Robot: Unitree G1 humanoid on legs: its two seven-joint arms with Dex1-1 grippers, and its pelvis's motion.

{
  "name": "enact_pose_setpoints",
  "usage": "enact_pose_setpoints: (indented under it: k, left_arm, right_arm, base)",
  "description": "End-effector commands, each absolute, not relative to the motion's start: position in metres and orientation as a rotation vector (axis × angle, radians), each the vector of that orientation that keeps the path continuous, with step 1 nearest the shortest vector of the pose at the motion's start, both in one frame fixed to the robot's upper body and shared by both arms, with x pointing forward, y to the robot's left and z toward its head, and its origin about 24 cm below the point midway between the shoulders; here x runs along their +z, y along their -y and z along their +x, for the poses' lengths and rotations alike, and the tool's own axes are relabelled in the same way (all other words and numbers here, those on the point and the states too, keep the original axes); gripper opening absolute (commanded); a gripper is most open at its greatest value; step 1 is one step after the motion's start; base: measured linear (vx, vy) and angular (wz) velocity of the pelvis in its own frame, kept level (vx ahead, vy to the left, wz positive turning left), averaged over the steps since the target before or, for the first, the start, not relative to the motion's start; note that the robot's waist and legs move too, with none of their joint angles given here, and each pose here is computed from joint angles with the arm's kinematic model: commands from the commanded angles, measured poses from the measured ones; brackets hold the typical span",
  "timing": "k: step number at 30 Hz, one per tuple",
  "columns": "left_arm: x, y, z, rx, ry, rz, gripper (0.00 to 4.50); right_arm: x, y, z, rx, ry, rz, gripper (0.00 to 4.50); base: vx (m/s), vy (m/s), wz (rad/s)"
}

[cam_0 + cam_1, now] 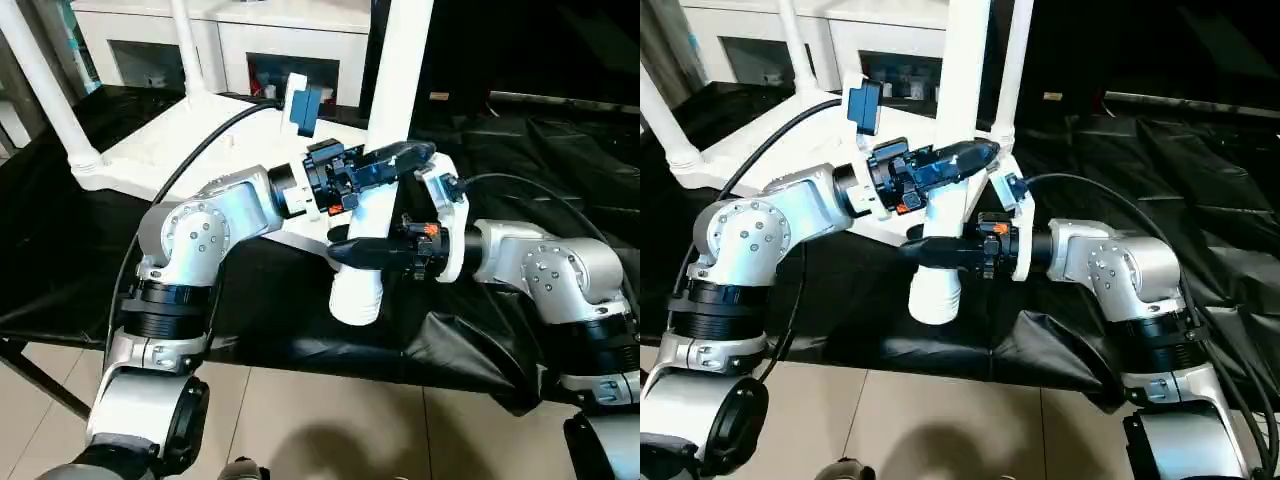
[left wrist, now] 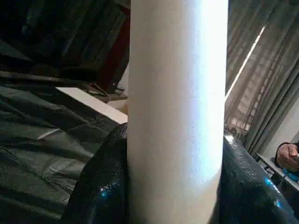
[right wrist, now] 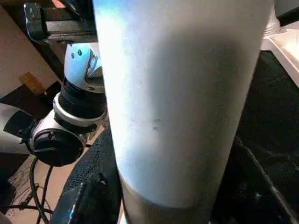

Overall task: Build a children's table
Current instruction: Rotate table base

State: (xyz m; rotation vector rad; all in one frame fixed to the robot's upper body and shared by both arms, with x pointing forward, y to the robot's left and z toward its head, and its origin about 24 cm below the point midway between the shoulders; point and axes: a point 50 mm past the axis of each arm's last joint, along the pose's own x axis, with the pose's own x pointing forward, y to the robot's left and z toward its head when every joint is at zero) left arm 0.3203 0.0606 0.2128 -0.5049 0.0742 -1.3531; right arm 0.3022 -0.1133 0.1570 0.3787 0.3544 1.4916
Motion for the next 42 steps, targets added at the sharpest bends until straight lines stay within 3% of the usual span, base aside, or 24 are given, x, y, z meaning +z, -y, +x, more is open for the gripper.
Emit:
enact_pose_setpoints:
  k: [1,3,6,8,13,17,20,22,24,27,29,34,37,38,42]
  left_arm:
    - [0.218,-0.061,0.319,-1.349,-0.052,-0.476,2.56]
    - [0.221,-0.063,0.322,-1.324,-0.063,-0.545,2.58]
    - [0.223,-0.064,0.322,-1.323,-0.031,-0.557,2.98]
    - [0.229,-0.068,0.325,-1.269,0.095,-0.596,3.03]
    - [0.234,-0.07,0.316,-1.218,0.251,-0.645,3.03]
    - [0.24,-0.075,0.31,-1.194,0.34,-0.735,3.03]
    - [0.231,-0.083,0.319,-1.038,0.307,-0.583,3.03]
    - [0.205,-0.105,0.34,-0.7,0.184,-0.344,3.03]
    - [0.199,-0.113,0.342,-0.63,0.183,-0.298,3.03]
    - [0.168,-0.153,0.342,-0.331,0.129,-0.12,3.03]
    - [0.15,-0.166,0.335,-0.225,0.055,0.04,3.03]
    - [0.136,-0.172,0.317,-0.114,0.128,0.146,3.03]
    - [0.134,-0.173,0.315,-0.098,0.129,0.145,3.03]
    - [0.116,-0.171,0.302,-0.062,0.114,0.161,3.03]
    - [0.106,-0.168,0.295,-0.06,0.093,0.16,3.03]
  right_arm:
    - [0.165,0.117,0.303,1.504,-0.326,0.384,1.93]
    - [0.164,0.116,0.302,1.5,-0.322,0.381,1.92]
    - [0.164,0.116,0.303,1.494,-0.314,0.38,1.91]
    - [0.164,0.116,0.304,1.468,-0.28,0.381,1.91]
    - [0.161,0.115,0.309,1.372,-0.213,0.38,1.91]
    - [0.155,0.116,0.326,1.113,-0.105,0.319,1.91]
    - [0.147,0.12,0.334,0.903,-0.08,0.193,1.9]
    - [0.137,0.125,0.332,0.771,-0.075,0.093,1.9]
    - [0.135,0.127,0.33,0.748,-0.07,0.061,1.9]
    - [0.123,0.143,0.328,0.547,-0.06,-0.007,1.9]
    - [0.118,0.157,0.328,0.39,-0.016,-0.015,1.9]
    - [0.099,0.167,0.309,0.248,-0.016,-0.011,1.9]
    - [0.098,0.165,0.306,0.254,-0.014,-0.027,1.9]
    - [0.089,0.163,0.298,0.256,-0.02,-0.061,1.9]
    - [0.086,0.165,0.295,0.237,-0.009,0.002,1.9]
  base:
    - [0.0,0.0,0.0]
    - [0.0,0.0,0.0]
    - [0.0,0.0,0.0]
    - [0.0,0.0,0.0]
    - [0.0,0.0,0.0]
    - [0.0,0.0,0.0]
    - [0.0,0.0,0.0]
    - [0.0,0.0,0.0]
    - [0.0,0.0,0.0]
    - [0.0,0.0,0.0]
    - [0.0,0.0,0.0]
    - [0.0,0.0,0.0]
    - [0.0,0.0,0.0]
    - [0.0,0.0,0.0]
    - [0.0,0.0,0.0]
